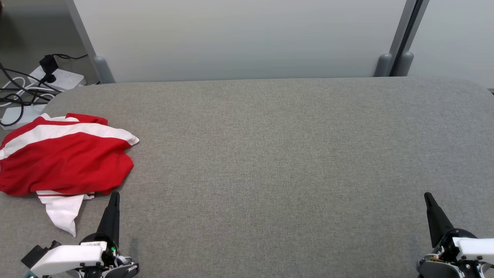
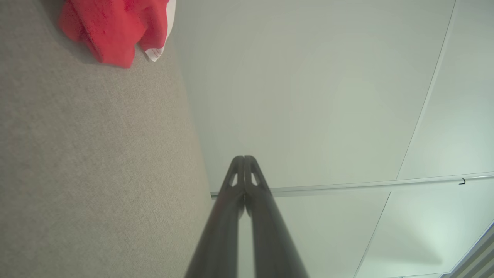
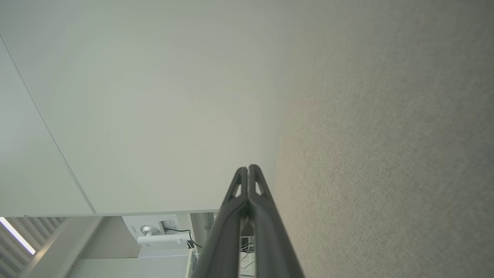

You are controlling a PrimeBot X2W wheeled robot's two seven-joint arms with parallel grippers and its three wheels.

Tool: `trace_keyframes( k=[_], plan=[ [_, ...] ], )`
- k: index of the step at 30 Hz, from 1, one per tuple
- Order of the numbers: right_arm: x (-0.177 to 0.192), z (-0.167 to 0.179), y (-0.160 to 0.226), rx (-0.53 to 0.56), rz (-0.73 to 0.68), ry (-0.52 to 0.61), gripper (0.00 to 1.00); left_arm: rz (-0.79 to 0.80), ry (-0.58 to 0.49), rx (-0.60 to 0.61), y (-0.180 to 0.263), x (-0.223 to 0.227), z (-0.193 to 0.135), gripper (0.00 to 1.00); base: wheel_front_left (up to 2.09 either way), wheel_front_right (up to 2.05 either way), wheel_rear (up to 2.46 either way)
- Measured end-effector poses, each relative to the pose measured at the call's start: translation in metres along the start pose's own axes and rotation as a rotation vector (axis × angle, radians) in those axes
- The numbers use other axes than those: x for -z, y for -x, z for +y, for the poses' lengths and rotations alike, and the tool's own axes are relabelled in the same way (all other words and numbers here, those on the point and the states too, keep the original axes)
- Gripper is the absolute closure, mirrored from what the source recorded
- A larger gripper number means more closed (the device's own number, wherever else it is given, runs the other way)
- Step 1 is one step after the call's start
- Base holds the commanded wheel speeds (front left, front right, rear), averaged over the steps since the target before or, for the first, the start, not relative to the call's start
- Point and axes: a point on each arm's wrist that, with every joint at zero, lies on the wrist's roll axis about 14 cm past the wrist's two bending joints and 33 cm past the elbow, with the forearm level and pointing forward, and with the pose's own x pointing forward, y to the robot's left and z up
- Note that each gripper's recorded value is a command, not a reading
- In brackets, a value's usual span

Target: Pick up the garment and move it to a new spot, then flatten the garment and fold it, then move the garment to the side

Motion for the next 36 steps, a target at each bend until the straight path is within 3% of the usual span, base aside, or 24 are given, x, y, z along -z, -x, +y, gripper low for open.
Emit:
trace_keyframes(
  k=[7,8,14,30,36],
  plan=[
    [0.0,0.0,0.0,0.0,0.0,0.0,1.0,0.0,0.0,0.0,0.0,0.0,0.0,1.0,0.0,0.0,0.0],
    [0.0,0.0,0.0,0.001,0.0,0.0,0.0,0.0,0.0,-0.001,0.0,0.0,0.0,0.0,0.0,0.0,0.0],
    [0.007,-0.037,0.017,0.11,0.006,-0.021,0.0,-0.001,0.027,-0.121,0.019,0.006,0.041,0.0,0.0,0.0,0.0],
    [0.019,-0.026,0.015,0.075,0.022,-0.004,0.0,0.003,0.008,-0.087,0.018,0.014,0.03,0.0,0.0,0.0,0.0],
    [0.02,-0.024,0.015,0.071,0.023,0.046,0.0,0.009,-0.062,-0.072,0.015,0.016,0.025,0.0,0.0,0.0,0.0]
  ],
)
